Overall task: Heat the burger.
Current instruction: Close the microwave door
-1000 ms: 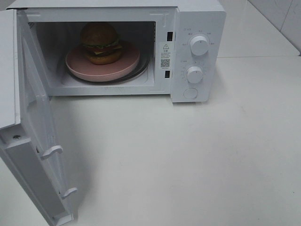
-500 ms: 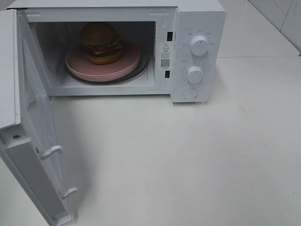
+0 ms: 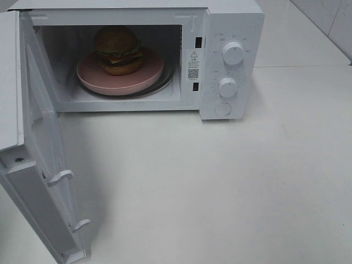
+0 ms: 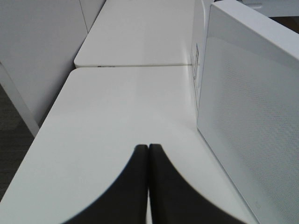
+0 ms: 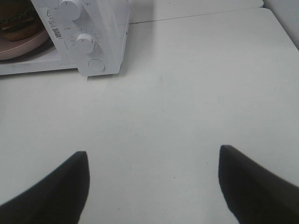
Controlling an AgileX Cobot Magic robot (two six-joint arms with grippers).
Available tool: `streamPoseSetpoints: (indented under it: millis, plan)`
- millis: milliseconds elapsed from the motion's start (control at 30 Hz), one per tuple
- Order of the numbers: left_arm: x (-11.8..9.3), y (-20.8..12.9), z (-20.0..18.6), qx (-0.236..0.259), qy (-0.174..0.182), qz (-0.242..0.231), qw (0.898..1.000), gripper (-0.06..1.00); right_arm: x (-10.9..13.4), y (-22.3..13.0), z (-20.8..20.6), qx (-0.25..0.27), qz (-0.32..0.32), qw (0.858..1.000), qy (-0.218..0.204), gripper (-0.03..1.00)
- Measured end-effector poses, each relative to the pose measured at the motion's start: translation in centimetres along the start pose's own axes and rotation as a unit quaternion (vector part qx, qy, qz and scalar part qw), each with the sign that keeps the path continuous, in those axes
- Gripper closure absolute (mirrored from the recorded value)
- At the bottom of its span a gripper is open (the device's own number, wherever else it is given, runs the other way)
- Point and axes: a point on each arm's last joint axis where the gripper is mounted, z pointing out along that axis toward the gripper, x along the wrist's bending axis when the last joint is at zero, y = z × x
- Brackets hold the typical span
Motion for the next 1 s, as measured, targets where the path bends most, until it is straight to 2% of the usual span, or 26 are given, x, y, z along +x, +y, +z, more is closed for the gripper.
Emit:
streamPoseSetpoints:
  millis: [233, 400, 600, 733, 800, 833, 900, 933, 1000]
  plan:
    - [-0.6, -2.6, 2.9, -0.045, -0.011, -0.011, 0.999, 0.94, 0.0, 0.0, 0.0, 0.0, 0.0, 1.0, 0.0, 0.24]
    - [-0.7, -3.0, 4.1, -0.059, -0.014, -0.022, 0.998, 0.94, 0.0, 0.0, 0.0, 0.0, 0.0, 1.0, 0.0, 0.24]
    - [-0.9, -3.2, 5.9, -0.054, -0.023, -0.05, 0.997, 0.94, 0.0, 0.0, 0.0, 0.0, 0.0, 1.0, 0.0, 0.24]
    - [-1.2, -3.6, 7.0, -0.043, -0.036, -0.05, 0.997, 0.94, 0.0, 0.0, 0.0, 0.0, 0.0, 1.0, 0.0, 0.24]
    - [-1.7, -3.7, 7.8, -0.048, -0.058, -0.042, 0.996, 0.94, 0.0, 0.0, 0.0, 0.0, 0.0, 1.0, 0.0, 0.24]
    - [-1.7, -3.7, 7.8, -0.048, -0.058, -0.042, 0.996, 0.94, 0.0, 0.0, 0.0, 0.0, 0.0, 1.0, 0.0, 0.24]
    - [-2.3, -3.8, 8.6, -0.057, -0.09, -0.037, 0.994, 0.94, 0.0, 0.0, 0.0, 0.0, 0.0, 1.0, 0.0, 0.24]
    - [-2.3, -3.8, 8.6, -0.057, -0.09, -0.037, 0.994, 0.94, 0.0, 0.0, 0.0, 0.0, 0.0, 1.0, 0.0, 0.24]
    - [-3.1, -4.0, 9.3, -0.061, -0.129, -0.021, 0.989, 0.94, 0.0, 0.0, 0.0, 0.0, 0.0, 1.0, 0.0, 0.24]
